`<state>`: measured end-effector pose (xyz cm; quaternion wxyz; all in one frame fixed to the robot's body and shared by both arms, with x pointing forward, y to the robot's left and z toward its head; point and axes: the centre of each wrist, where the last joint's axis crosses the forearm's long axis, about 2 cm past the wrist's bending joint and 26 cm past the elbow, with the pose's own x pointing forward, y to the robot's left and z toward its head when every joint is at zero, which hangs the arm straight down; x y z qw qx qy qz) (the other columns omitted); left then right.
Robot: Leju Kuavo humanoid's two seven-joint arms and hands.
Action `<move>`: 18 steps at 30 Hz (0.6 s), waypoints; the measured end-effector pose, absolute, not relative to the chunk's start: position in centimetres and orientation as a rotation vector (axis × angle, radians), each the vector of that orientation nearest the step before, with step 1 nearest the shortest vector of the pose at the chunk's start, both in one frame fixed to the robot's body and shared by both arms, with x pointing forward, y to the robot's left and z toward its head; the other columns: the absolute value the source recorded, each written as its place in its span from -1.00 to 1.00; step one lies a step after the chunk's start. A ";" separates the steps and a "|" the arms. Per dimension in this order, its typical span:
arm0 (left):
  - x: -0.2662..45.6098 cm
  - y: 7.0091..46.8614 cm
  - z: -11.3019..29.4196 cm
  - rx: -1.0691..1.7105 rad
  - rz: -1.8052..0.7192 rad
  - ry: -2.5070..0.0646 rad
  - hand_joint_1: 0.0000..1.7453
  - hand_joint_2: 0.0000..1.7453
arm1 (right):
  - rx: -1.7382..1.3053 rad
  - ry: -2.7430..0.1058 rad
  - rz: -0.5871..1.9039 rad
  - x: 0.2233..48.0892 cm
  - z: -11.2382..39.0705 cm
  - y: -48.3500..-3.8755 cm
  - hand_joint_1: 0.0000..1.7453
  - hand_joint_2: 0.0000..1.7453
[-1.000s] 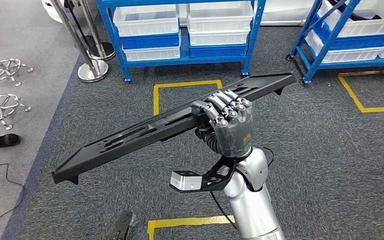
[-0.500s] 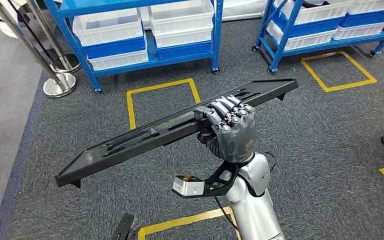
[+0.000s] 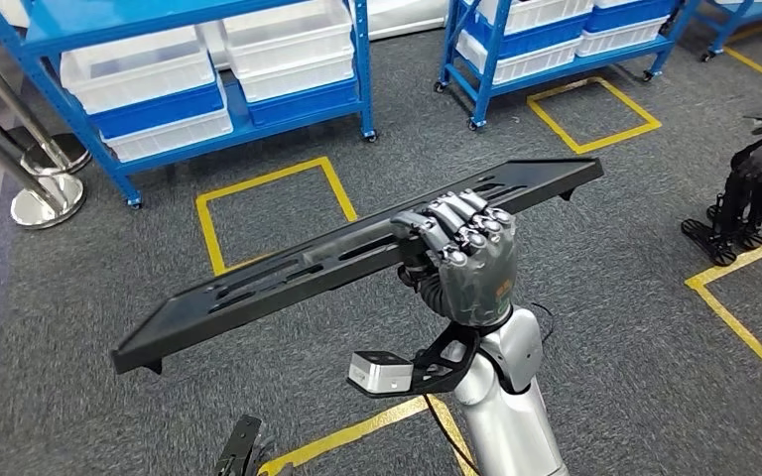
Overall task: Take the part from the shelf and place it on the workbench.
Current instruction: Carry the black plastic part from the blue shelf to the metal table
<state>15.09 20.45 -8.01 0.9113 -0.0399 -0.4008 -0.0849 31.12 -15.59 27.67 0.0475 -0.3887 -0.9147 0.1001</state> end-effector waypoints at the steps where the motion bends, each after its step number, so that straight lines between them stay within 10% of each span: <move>1: 15.2 20.5 -8.0 -0.081 -0.175 -0.829 -1.00 1.00 | -1.186 -2.791 0.303 31.1 27.7 -15.6 0.96 1.00; 18: 15.3 21.9 -8.2 -0.053 -0.206 -0.817 -1.00 1.00 | -1.206 -2.805 0.274 30.8 28.3 -15.8 0.96 1.00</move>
